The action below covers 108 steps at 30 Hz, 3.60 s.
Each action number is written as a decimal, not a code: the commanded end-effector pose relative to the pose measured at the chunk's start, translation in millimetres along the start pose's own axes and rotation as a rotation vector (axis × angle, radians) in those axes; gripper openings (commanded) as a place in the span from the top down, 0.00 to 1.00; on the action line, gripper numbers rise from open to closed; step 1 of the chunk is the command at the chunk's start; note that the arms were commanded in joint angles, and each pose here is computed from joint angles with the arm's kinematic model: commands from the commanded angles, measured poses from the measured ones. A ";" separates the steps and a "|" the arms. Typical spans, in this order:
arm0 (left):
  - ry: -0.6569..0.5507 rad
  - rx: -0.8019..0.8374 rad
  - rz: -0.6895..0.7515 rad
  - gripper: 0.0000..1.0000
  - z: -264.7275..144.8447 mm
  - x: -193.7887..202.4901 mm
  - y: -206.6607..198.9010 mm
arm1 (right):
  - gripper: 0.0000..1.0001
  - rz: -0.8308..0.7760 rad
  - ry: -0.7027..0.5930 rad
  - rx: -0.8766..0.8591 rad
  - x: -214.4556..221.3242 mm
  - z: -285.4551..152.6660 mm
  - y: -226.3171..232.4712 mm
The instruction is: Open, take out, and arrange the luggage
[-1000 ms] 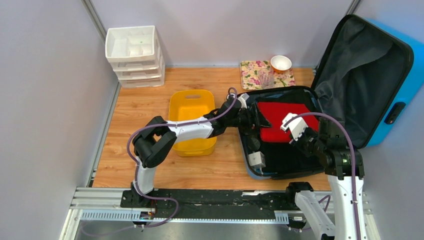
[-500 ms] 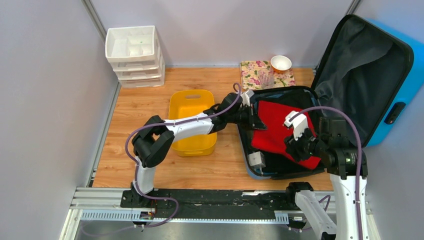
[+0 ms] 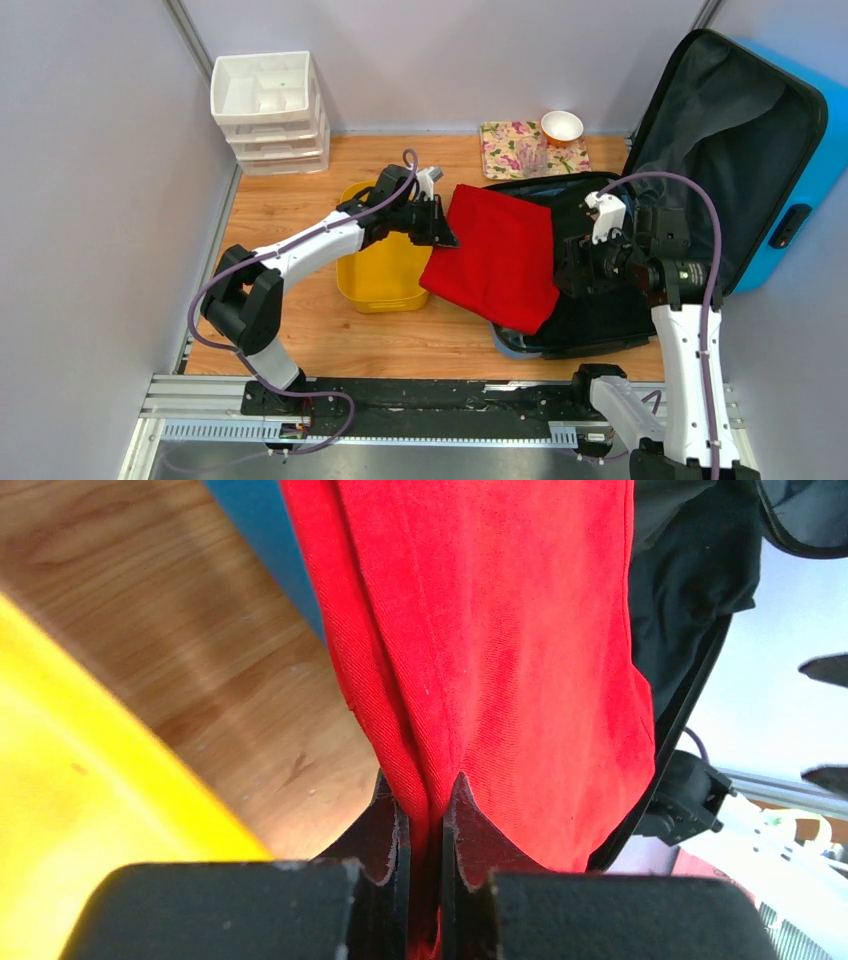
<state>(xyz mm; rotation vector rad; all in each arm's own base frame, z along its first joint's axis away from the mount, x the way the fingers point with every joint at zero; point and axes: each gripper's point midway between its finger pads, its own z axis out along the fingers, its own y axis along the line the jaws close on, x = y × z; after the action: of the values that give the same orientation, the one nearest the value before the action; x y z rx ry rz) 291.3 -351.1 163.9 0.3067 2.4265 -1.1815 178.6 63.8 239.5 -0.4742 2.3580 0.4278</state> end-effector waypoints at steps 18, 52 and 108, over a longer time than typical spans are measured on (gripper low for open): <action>-0.054 -0.239 -0.030 1.00 -33.1 -17.2 82.1 | 0.34 0.511 0.079 -0.297 -13.8 103.9 -4.5; -0.148 -0.169 0.367 1.00 -47.8 -60.7 4.5 | 1.00 0.357 -0.071 -0.466 -90.3 81.2 56.4; -0.223 -0.532 0.314 1.00 -152.8 -45.8 135.3 | 1.00 -0.079 0.157 -0.037 -109.1 305.7 228.3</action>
<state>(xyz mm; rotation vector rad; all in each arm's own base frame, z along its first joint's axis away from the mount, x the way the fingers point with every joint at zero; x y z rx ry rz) 334.3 -121.7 158.4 0.3052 2.3410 -0.2743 315.4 406.0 162.4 -0.6512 2.4510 0.4651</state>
